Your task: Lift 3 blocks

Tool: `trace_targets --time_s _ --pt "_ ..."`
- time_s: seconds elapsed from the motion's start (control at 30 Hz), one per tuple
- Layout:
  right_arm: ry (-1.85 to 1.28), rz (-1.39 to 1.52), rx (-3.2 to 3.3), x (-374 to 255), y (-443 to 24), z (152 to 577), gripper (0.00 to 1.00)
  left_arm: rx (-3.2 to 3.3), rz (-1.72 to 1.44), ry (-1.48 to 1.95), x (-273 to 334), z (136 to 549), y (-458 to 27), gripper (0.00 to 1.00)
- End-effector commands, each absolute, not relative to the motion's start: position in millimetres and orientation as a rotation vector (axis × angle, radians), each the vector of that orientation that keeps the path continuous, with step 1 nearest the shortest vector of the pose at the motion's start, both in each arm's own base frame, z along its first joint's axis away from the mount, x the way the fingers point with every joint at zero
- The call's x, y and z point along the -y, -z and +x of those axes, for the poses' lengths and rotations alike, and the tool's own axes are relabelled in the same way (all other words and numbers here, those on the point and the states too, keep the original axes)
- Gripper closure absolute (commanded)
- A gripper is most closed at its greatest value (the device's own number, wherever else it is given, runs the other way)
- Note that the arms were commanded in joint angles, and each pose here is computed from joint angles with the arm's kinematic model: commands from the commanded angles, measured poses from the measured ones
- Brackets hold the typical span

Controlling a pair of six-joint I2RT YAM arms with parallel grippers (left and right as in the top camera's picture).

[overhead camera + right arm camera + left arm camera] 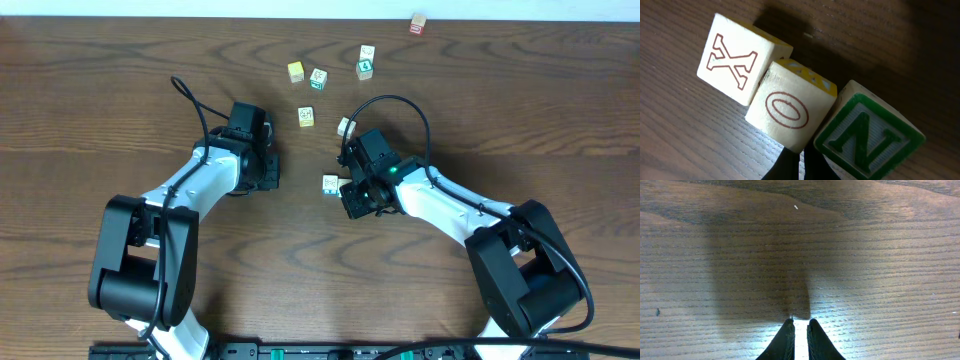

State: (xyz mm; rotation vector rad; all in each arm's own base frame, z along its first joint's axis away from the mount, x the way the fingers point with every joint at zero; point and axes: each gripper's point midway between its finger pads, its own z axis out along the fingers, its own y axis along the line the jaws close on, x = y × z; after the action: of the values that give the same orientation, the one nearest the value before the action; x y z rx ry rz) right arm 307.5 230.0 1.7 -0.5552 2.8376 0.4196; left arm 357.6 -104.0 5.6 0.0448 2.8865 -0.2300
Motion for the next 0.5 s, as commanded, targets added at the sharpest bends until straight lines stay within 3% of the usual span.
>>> trace_targets --time_s 0.0,0.47 --pt "-0.426 -0.563 -2.841 -231.1 0.3 305.0 0.97 -2.88 0.04 0.225 102.3 355.2 -9.3 0.88" --pt "-0.432 -0.562 -2.829 -232.8 -0.7 307.5 0.96 -2.88 0.04 0.225 102.3 355.2 -9.3 0.88"
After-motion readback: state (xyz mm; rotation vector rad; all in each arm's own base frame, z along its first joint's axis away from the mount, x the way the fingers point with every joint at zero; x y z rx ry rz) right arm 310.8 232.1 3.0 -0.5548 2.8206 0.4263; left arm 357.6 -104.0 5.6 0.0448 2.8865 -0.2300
